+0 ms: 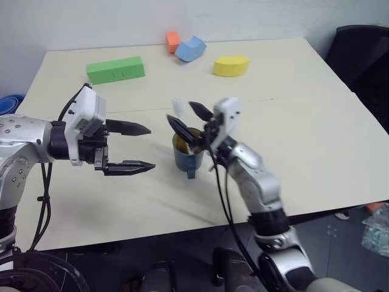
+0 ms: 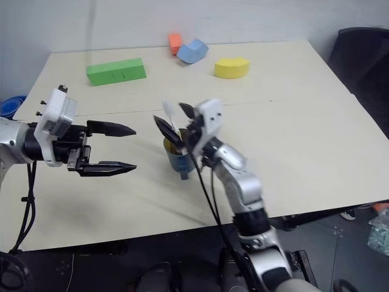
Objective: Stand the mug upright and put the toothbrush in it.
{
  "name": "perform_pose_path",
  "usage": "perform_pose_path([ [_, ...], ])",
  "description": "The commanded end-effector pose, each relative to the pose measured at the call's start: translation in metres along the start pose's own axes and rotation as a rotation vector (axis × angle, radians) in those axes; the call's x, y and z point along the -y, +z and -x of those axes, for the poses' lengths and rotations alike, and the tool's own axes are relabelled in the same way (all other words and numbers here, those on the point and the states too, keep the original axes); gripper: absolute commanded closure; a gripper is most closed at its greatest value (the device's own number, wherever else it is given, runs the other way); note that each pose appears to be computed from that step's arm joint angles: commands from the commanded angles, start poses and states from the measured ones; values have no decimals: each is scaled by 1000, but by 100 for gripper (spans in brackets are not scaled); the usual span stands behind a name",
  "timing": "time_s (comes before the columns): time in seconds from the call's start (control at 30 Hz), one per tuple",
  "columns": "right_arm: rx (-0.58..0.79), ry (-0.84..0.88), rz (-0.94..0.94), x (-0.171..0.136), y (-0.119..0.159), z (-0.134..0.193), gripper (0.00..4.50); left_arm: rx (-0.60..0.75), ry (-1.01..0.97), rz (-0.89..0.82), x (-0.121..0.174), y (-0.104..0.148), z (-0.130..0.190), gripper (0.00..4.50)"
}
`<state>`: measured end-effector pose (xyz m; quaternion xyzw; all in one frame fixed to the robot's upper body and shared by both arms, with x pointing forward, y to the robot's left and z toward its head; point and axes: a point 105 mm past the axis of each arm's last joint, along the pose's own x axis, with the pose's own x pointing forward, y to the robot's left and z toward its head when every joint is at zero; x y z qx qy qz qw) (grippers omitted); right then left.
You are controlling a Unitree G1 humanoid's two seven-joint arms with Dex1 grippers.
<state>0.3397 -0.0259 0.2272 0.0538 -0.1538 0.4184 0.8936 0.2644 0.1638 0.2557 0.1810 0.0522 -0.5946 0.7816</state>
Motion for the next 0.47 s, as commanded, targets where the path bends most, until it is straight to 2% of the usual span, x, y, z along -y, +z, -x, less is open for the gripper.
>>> perform_pose_path([
  [0.03,-20,135,84,-4,56,48,12,57,2,-8,1,6,1,0],
  [0.1,-142,223,110,-3,66,77,12,68,6,-6,-1,5,1,0],
  [0.2,-407,365,106,2,73,125,12,69,15,-10,-4,2,3,0],
  [0.3,-594,419,56,8,79,156,12,66,26,-6,-7,1,11,0],
  [0.37,-632,414,57,14,85,162,12,66,39,3,-10,3,18,0],
  [0.47,-602,376,75,24,88,157,12,62,59,-4,-14,5,26,0],
])
